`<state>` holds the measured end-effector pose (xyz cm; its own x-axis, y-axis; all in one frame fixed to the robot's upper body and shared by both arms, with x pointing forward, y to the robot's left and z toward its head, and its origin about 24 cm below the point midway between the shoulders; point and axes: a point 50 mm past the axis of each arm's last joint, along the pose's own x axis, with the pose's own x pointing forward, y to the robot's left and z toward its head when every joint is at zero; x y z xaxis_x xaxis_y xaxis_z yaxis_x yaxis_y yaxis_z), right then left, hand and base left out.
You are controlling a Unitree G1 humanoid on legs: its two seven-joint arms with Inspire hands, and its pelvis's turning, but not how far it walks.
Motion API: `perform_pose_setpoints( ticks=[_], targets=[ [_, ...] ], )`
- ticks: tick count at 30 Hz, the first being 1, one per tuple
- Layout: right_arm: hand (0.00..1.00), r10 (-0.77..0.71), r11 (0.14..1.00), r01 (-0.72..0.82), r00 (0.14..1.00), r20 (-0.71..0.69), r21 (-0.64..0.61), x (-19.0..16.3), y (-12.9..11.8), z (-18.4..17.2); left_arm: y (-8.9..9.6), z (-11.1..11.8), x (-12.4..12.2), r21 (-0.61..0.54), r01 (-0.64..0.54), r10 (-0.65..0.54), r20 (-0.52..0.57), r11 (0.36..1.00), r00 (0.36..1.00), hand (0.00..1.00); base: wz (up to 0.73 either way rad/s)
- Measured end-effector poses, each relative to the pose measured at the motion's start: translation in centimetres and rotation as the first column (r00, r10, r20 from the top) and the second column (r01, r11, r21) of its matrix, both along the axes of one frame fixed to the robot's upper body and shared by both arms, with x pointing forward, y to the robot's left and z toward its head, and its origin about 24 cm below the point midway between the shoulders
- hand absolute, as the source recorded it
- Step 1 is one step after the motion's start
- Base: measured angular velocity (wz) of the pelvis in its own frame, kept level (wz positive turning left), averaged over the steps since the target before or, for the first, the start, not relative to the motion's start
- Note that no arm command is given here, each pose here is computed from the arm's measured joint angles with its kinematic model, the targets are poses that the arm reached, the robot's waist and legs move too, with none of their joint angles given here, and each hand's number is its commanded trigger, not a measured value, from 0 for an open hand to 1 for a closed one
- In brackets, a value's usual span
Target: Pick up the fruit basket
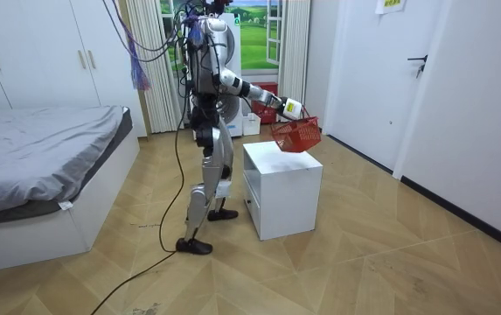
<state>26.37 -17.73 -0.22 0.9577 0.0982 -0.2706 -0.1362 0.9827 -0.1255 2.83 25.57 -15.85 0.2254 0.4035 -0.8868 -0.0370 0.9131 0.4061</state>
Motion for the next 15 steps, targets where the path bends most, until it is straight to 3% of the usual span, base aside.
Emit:
perform_pose_setpoints(
  ticks=[9,15],
  targets=[
    [1.0,0.036,0.999,-0.036,0.999,-0.01,0.006,0.1,0.6,0.0,-0.3,-0.2,0.5,-0.033,0.006,-0.007,-0.017,0.999,1.0,0.0,-0.07],
    [1.0,0.082,0.997,-0.082,0.996,-0.029,0.007,-0.1,1.3,-0.3,0.2,-0.1,0.3,-0.047,0.011,-0.012,-0.023,0.999,1.0,0.0,0.12]
  ],
)
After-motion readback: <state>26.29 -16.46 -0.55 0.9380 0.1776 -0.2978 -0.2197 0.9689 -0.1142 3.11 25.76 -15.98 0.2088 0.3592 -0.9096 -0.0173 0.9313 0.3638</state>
